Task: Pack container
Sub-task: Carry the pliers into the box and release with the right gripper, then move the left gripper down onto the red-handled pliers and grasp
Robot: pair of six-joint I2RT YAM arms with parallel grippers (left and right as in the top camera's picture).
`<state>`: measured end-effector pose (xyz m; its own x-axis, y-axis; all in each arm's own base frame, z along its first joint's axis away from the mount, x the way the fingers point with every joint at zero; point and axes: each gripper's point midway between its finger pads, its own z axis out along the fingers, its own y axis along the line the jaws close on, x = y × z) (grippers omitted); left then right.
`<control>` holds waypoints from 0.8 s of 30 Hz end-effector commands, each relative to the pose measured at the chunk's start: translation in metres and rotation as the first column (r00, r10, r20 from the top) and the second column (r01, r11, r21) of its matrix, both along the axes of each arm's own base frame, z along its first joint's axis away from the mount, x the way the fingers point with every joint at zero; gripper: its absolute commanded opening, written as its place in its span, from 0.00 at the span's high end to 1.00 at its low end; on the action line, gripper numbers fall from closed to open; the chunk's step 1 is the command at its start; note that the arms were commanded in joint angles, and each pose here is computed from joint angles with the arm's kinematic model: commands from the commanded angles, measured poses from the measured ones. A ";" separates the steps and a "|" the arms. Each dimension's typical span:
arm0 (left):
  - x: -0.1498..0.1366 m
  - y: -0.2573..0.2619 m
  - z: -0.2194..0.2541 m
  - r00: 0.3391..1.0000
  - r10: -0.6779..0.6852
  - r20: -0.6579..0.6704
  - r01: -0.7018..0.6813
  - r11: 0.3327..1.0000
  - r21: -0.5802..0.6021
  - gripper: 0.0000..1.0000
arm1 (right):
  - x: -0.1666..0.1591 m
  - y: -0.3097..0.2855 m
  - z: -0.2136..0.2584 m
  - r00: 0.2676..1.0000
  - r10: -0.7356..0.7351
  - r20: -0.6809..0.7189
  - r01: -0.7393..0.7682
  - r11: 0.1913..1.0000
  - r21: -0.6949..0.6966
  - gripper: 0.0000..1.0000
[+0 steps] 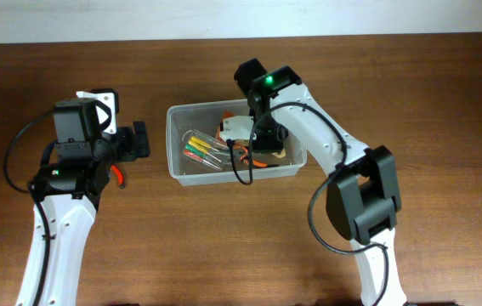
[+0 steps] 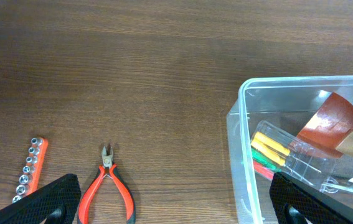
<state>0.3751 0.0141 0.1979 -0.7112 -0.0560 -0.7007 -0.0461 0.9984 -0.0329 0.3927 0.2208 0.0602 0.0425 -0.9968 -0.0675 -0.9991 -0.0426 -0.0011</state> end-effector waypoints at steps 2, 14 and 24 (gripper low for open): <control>0.004 0.004 0.005 1.000 0.017 0.011 -0.017 1.000 -0.001 0.01 | 0.000 0.006 0.004 1.000 -0.009 0.000 0.009 0.999 0.032 0.53; 0.004 0.004 0.005 1.000 0.017 0.011 -0.017 1.000 -0.001 0.01 | 0.053 -0.036 0.170 0.798 -0.571 0.190 0.510 0.809 0.292 0.02; 0.003 -0.003 0.004 1.000 -0.010 0.010 0.010 0.999 -0.030 0.01 | 0.060 -0.205 0.242 0.071 -0.985 -0.155 0.910 0.000 0.415 0.02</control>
